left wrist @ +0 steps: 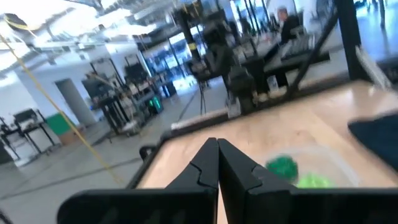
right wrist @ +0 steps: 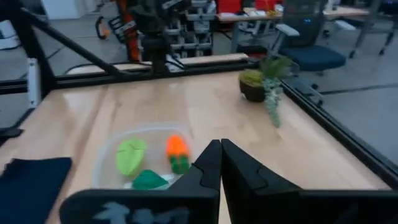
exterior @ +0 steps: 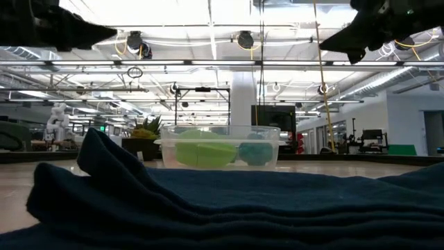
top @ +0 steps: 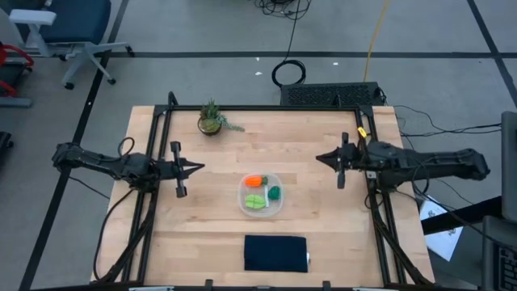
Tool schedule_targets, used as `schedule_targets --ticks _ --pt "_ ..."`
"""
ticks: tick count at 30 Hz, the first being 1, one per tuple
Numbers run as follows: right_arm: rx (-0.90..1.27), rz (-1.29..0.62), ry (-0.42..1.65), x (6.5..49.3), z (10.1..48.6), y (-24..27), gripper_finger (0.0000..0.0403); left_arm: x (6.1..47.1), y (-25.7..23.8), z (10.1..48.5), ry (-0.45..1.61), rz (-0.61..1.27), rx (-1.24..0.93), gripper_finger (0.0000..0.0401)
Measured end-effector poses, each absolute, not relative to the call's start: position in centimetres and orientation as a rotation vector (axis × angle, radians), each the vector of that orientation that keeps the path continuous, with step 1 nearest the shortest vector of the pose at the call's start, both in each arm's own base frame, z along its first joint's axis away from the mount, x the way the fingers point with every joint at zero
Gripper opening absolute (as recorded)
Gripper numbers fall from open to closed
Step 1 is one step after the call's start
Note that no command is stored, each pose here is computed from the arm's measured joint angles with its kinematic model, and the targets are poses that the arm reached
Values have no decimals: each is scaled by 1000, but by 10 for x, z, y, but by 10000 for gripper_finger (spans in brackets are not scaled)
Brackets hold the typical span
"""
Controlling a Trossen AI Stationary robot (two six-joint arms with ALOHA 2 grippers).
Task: Pick and placing Produce into tupperware
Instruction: Return to Home Position
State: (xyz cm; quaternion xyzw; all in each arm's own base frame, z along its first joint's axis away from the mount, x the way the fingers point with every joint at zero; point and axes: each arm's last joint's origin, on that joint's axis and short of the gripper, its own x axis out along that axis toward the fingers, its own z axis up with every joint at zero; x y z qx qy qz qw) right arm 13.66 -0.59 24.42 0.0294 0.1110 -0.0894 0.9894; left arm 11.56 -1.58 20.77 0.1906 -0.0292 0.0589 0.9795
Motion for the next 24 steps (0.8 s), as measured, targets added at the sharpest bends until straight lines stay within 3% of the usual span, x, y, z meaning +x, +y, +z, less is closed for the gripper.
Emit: schedule_targets --ticks 24 --pt "94 -95 48 98 212 -2 0 87 -23 211 -27 21 298 0"
